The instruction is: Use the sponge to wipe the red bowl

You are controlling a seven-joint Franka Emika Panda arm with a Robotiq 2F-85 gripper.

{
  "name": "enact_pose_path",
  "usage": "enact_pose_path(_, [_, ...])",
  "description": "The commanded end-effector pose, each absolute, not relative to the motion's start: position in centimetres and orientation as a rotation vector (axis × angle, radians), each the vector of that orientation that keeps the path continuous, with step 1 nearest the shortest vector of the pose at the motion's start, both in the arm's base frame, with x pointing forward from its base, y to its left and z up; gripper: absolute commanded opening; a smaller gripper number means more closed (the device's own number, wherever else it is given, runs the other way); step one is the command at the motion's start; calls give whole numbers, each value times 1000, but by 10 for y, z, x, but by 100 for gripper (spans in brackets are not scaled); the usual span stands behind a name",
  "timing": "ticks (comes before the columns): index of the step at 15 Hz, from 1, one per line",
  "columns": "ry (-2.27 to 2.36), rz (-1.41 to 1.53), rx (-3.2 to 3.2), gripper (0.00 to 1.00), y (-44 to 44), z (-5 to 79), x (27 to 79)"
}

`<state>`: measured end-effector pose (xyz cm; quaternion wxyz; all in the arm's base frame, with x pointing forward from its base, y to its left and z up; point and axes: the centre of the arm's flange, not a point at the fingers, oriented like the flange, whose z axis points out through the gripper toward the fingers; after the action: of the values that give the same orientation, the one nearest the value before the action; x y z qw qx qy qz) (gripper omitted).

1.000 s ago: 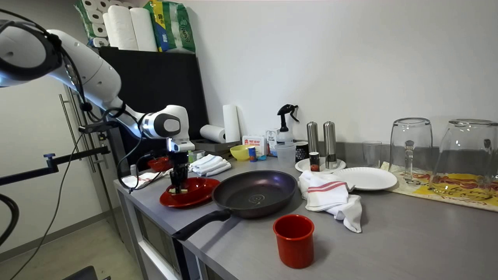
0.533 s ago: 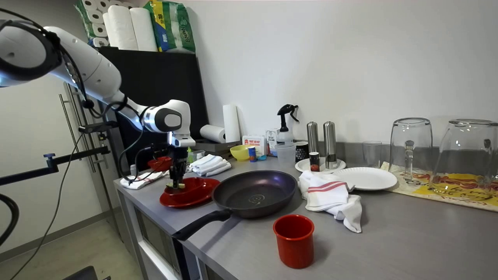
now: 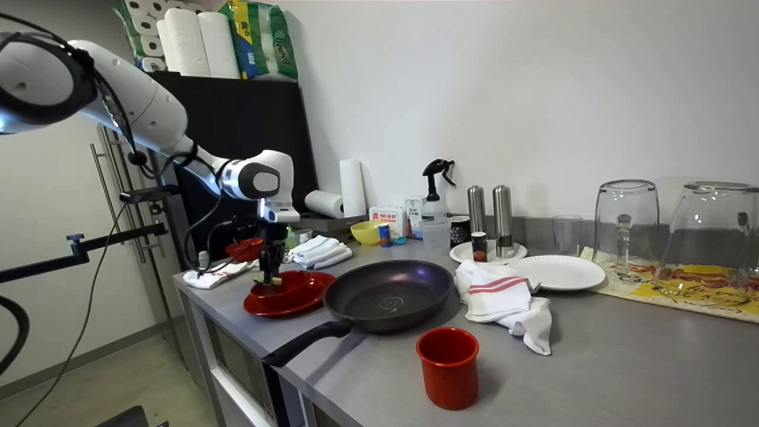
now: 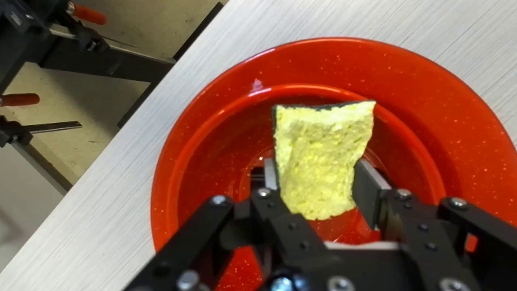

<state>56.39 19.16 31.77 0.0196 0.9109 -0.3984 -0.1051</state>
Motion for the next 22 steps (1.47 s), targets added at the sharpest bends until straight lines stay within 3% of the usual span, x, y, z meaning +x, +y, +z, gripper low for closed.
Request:
enact_pose_path(1, [-1248,-379,2819,23,189,310,574])
enact_pose_path(12, [-1292,-368,2734,23,168,274,579])
enact_pose_path(22, [-1192,129,2669,23,165,284,586])
